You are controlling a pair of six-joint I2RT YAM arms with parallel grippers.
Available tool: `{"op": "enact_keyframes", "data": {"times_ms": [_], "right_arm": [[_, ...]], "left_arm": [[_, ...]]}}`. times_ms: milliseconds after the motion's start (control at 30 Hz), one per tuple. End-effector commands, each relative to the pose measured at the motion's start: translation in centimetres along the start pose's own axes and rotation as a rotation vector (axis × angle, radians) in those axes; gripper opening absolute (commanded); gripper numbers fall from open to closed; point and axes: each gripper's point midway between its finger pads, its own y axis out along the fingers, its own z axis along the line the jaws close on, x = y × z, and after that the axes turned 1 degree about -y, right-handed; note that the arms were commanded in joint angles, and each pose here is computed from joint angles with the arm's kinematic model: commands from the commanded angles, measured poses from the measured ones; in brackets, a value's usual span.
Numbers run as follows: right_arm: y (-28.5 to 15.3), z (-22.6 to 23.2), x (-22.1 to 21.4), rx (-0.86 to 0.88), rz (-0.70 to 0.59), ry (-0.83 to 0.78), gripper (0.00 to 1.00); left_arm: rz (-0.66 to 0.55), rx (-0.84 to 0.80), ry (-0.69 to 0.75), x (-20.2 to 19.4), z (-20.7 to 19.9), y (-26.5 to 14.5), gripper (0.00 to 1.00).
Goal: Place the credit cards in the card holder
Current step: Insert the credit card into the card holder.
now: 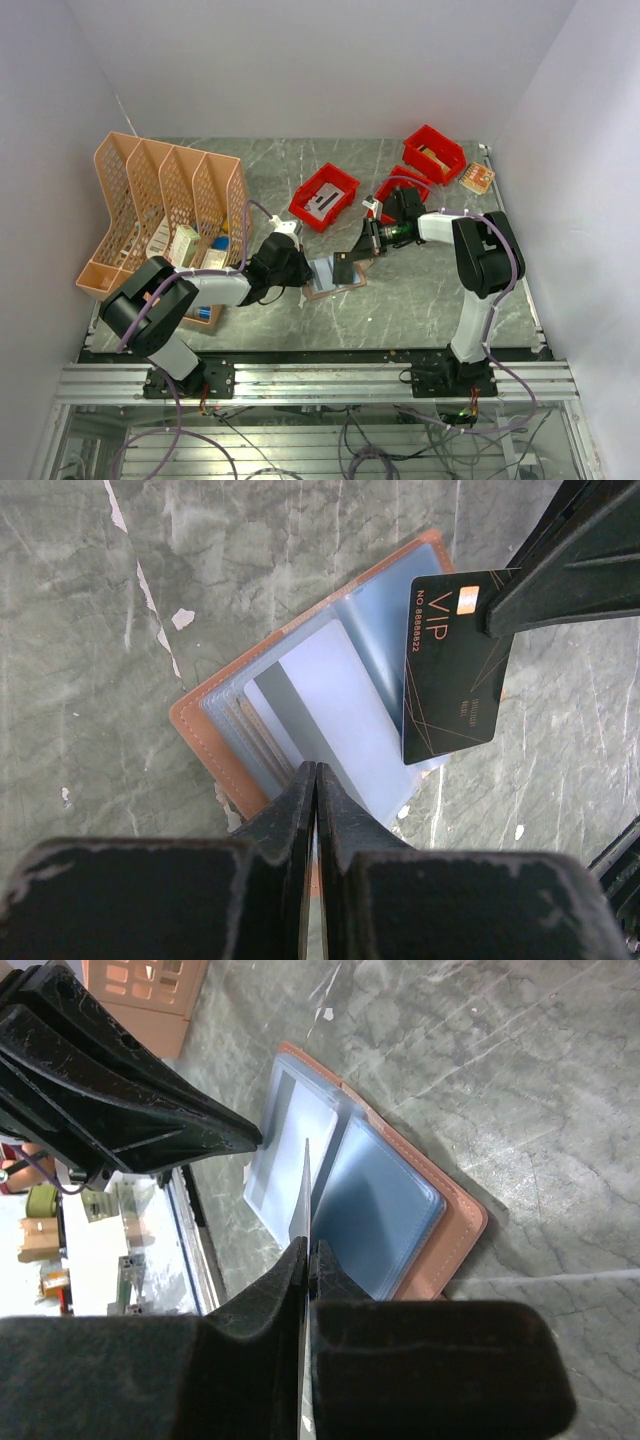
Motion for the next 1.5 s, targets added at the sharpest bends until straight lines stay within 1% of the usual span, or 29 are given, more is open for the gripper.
{"op": "enact_keyframes", "data": {"times_ms": [0, 333, 433, 700, 833, 1000, 1167, 1333, 1467], "right_arm": [[0.7, -0.7, 0.0, -0.026, 0.02, -0.016, 0.0], [1.3, -1.3, 0.8, -0.046, 0.01, 0.002, 0.0], [1.8, -2.0, 0.2, -0.049, 0.024, 0.032, 0.0], [1.9, -2.2, 1.2, -0.071, 0.003, 0.035, 0.0], [2.1, -2.3, 0.8, -0.066, 0.03, 0.029, 0.0], [2.5, -2.0, -0.3, -0.062, 0.095, 0.008, 0.0], [2.6, -2.3, -1.1, -0.085, 0.135, 0.004, 0.0], [2.9, -2.3, -1.7, -0.096, 0.167, 0.002, 0.0], [3.2, -2.3, -1.6, -0.093, 0.182, -0.005, 0.0]], "left_arm": [[0.041, 0.028, 0.02, -0.9, 1.0, 0.2, 0.12], [0.045, 0.021, 0.02, -0.9, 0.8, 0.3, 0.12], [0.046, 0.019, 0.02, -0.9, 0.9, 0.4, 0.12], [0.05, 0.012, 0.02, -1.0, 0.7, 0.5, 0.12], [0.049, 0.011, 0.021, -0.9, 0.6, 0.5, 0.12], [0.054, 0.012, 0.024, -0.9, 0.6, 0.5, 0.13], [0.05, 0.008, 0.024, -0.7, 0.4, 0.4, 0.14], [0.041, -0.003, 0.029, -0.1, -0.1, -0.1, 0.17], [0.026, -0.007, 0.019, 0.6, -0.6, -0.8, 0.22]]}}
